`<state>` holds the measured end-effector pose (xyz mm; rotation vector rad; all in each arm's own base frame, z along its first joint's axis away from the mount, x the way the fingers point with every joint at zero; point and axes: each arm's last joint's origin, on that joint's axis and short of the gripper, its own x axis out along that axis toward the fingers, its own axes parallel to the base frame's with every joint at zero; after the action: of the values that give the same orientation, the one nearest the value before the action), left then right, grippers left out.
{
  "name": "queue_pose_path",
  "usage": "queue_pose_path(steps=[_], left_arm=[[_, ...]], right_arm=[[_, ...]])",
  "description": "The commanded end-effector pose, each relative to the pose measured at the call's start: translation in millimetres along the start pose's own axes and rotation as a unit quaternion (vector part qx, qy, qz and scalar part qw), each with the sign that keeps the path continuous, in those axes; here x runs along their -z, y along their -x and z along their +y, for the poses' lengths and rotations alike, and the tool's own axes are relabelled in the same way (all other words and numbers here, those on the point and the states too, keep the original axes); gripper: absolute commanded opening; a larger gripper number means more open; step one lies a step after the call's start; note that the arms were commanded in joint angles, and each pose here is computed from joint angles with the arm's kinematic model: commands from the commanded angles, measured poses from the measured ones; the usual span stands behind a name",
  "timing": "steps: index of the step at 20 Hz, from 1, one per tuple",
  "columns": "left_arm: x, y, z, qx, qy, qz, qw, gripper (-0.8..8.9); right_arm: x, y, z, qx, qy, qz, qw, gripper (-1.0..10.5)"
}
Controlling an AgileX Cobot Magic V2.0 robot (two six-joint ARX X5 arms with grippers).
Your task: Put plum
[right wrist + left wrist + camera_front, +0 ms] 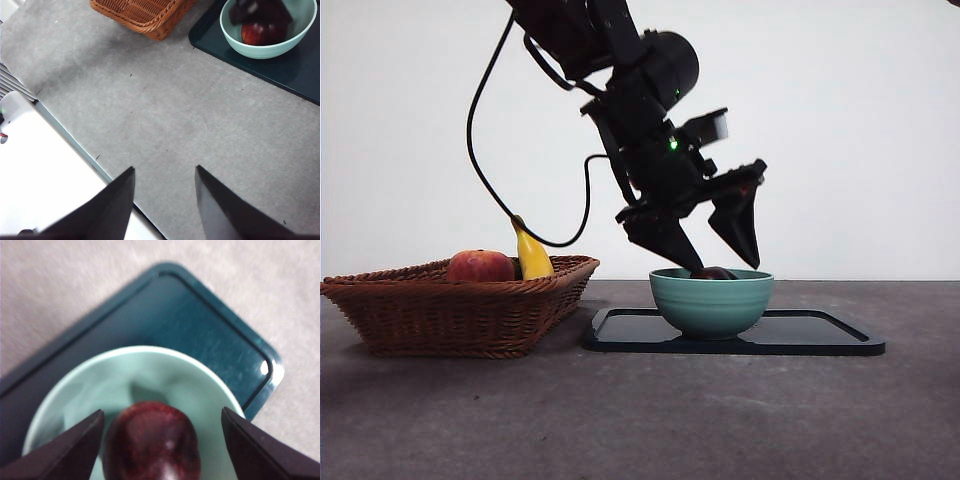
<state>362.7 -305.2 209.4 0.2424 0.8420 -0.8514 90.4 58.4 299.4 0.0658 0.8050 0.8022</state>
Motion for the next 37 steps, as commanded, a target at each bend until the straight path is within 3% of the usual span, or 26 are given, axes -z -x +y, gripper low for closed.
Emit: queue_pose_path(steps=[1, 16, 21, 27, 32, 37], left_arm=[[0, -13, -2, 0.001, -0.009, 0.004, 1.0, 3.74], [8, -17, -1, -0.012, -0.027, 0.036, 0.999, 3.68], [11, -17, -1, -0.021, -0.026, 0.051, 0.998, 2.41], [6, -15, -2, -0.021, -0.028, 0.041, 0.999, 2.41], [-21, 16, -6, -0.024, -0.032, 0.011, 0.999, 2.44], [-57, 84, -13, -0.031, -0.037, -0.055, 0.997, 2.45]], right_arm=[[-2, 1, 2, -0.004, 0.0, -0.005, 1.0, 1.9], [-3, 1, 2, -0.004, 0.0, -0.006, 1.0, 1.9], [-3, 1, 2, -0.004, 0.001, -0.006, 1.0, 1.9], [-3, 1, 2, -0.004, 0.0, -0.006, 1.0, 1.9], [-3, 1, 2, -0.004, 0.0, -0.006, 1.0, 1.9], [-3, 1, 2, -0.004, 0.0, -0.006, 1.0, 1.9]])
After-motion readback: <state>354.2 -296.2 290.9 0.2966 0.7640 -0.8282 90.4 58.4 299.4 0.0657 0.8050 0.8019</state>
